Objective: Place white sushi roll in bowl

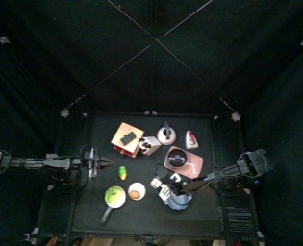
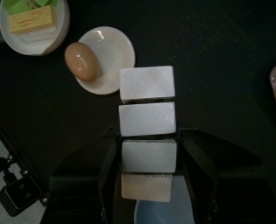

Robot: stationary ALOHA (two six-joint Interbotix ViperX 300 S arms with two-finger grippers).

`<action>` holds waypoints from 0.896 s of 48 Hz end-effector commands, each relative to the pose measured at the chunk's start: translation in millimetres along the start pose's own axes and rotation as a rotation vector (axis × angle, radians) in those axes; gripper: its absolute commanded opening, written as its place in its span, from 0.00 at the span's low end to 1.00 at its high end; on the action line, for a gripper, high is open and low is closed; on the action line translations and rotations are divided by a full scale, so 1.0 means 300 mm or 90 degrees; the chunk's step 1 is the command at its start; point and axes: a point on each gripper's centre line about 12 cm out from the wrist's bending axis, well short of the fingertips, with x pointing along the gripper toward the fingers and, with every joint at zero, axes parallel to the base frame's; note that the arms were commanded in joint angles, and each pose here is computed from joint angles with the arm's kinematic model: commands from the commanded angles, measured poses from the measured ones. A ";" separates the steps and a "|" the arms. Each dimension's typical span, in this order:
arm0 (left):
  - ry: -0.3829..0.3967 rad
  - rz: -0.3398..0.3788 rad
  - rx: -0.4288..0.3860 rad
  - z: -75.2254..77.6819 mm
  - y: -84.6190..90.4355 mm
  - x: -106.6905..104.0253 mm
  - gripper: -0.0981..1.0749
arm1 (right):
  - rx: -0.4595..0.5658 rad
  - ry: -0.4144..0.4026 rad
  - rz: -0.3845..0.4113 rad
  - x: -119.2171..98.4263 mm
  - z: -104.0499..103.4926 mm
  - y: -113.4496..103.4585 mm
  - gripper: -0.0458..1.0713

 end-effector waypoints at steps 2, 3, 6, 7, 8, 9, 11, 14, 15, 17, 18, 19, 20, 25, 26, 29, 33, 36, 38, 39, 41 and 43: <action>-0.011 -0.001 0.000 0.020 -0.002 0.004 0.40 | 0.018 -0.011 0.022 -0.049 -0.025 0.009 0.53; -0.011 -0.001 0.000 0.020 -0.002 0.004 0.40 | 0.019 -0.011 0.022 -0.049 -0.033 0.009 0.53; -0.011 -0.001 0.000 0.020 -0.002 0.004 0.40 | 0.030 -0.007 0.017 -0.043 -0.054 0.002 0.53; -0.011 -0.001 0.000 0.020 -0.002 0.004 0.40 | 0.032 -0.005 0.017 -0.045 -0.062 0.002 0.54; -0.010 -0.001 0.001 0.018 -0.002 0.004 0.40 | 0.033 -0.003 0.017 -0.044 -0.070 0.002 0.53; -0.010 -0.001 0.001 0.018 -0.002 0.004 0.40 | 0.032 -0.001 0.018 -0.047 -0.079 0.003 0.54; -0.011 -0.001 0.000 0.020 -0.002 0.004 0.40 | 0.031 0.002 0.020 -0.052 -0.095 0.006 0.53; -0.010 -0.001 0.000 0.018 -0.002 0.004 0.40 | 0.026 0.005 0.025 -0.072 -0.117 0.014 0.54; -0.010 0.000 0.000 0.018 -0.001 0.004 0.40 | 0.025 0.006 0.025 -0.079 -0.123 0.015 0.54; -0.011 0.000 0.000 0.020 -0.001 0.004 0.40 | 0.026 0.009 0.023 -0.093 -0.136 0.018 0.54; -0.010 -0.001 0.000 0.018 -0.002 0.004 0.40 | 0.026 0.011 0.021 -0.098 -0.144 0.018 0.53; -0.010 0.000 0.001 0.018 -0.001 0.004 0.40 | 0.028 0.012 0.018 -0.104 -0.150 0.018 0.54; -0.010 0.000 0.000 0.018 -0.001 0.004 0.40 | 0.031 0.014 0.013 -0.106 -0.156 0.017 0.53; -0.010 0.000 0.000 0.018 -0.001 0.004 0.40 | 0.034 0.025 -0.009 -0.124 -0.195 0.010 0.54; -0.010 0.000 0.001 0.018 -0.001 0.004 0.40 | 0.030 0.028 -0.012 -0.129 -0.205 0.010 0.53; -0.010 -0.001 0.000 0.018 -0.002 0.004 0.40 | 0.023 0.035 -0.016 -0.139 -0.226 0.013 0.54; -0.011 0.000 0.001 0.020 -0.001 0.004 0.40 | 0.024 0.044 -0.036 -0.135 -0.243 0.001 0.54; -0.010 0.000 0.001 0.018 -0.001 0.004 0.40 | 0.028 0.053 -0.055 -0.127 -0.255 -0.015 0.54; -0.011 0.000 0.000 0.020 -0.001 0.004 0.40 | 0.029 0.058 -0.060 -0.122 -0.262 -0.023 0.54; -0.010 0.000 0.001 0.018 -0.001 0.004 0.40 | 0.030 0.059 -0.063 -0.120 -0.263 -0.027 0.54; -0.010 -0.001 0.001 0.018 -0.002 0.004 0.40 | 0.030 0.064 -0.065 -0.117 -0.271 -0.034 0.54; -0.010 0.000 0.000 0.018 -0.001 0.004 0.40 | 0.029 0.066 -0.065 -0.115 -0.277 -0.036 0.54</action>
